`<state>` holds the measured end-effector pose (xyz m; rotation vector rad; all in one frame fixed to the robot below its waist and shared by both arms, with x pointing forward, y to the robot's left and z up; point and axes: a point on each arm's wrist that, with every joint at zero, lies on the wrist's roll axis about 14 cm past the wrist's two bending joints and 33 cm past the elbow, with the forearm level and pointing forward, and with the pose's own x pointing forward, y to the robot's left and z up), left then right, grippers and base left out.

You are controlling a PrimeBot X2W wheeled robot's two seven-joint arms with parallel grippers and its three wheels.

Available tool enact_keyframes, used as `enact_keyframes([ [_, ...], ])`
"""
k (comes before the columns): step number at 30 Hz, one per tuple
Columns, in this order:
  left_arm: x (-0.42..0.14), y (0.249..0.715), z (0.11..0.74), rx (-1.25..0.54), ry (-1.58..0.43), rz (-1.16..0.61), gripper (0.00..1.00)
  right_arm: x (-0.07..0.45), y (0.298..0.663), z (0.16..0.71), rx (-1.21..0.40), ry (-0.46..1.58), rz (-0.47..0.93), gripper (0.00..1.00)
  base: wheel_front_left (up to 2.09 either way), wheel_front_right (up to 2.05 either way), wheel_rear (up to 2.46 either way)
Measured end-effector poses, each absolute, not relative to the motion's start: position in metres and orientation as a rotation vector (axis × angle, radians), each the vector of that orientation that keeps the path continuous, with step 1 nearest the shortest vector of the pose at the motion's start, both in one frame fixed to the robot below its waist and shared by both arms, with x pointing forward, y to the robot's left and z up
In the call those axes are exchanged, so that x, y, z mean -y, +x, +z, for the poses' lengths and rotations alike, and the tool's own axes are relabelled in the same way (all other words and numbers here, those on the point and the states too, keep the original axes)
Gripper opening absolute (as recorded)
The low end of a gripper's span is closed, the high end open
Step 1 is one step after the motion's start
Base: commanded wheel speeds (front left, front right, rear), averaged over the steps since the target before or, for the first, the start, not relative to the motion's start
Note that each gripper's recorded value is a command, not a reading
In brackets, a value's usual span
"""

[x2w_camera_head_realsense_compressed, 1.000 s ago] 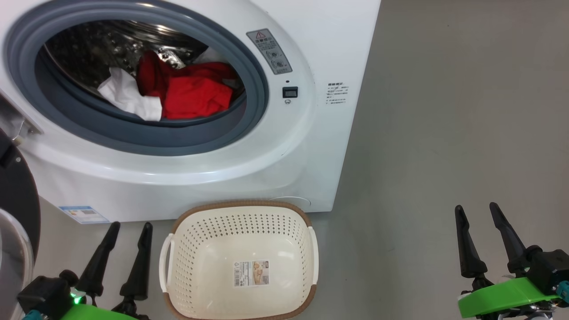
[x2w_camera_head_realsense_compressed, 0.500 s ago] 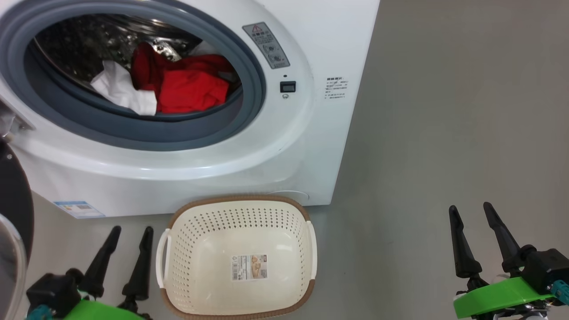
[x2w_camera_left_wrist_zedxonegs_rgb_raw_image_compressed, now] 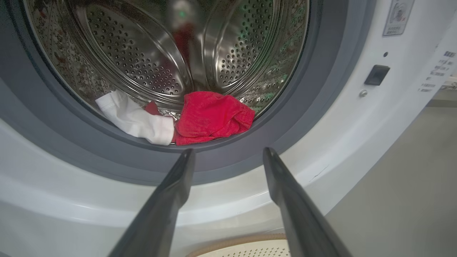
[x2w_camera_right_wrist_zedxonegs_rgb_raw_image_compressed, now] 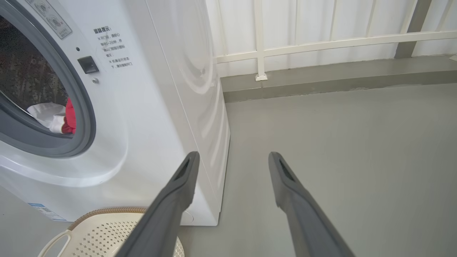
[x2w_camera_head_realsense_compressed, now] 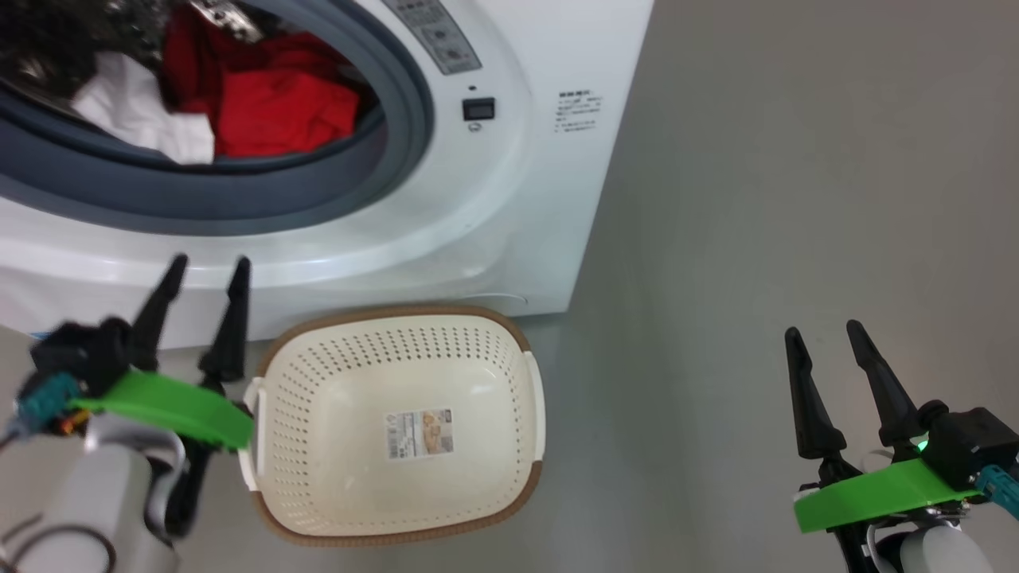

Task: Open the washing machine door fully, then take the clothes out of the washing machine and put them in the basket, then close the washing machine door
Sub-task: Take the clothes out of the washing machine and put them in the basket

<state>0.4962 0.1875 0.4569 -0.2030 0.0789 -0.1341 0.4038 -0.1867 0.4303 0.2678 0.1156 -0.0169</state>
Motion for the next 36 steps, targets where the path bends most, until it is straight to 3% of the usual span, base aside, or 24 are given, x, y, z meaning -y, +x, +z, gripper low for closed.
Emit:
enact_keyframes([
  [18, -0.168, 0.622, 0.417, -0.185, -0.138, -0.168, 1.00, 0.219, 0.408, 0.397, -0.189, 0.282, -0.128, 1.00, 0.00, 0.00, 0.00],
  [36, -0.179, 0.671, 0.378, -0.290, -0.109, -0.099, 1.00, 0.228, 0.407, 0.381, -0.231, 0.279, -0.159, 1.00, 0.00, 0.00, 0.00],
])
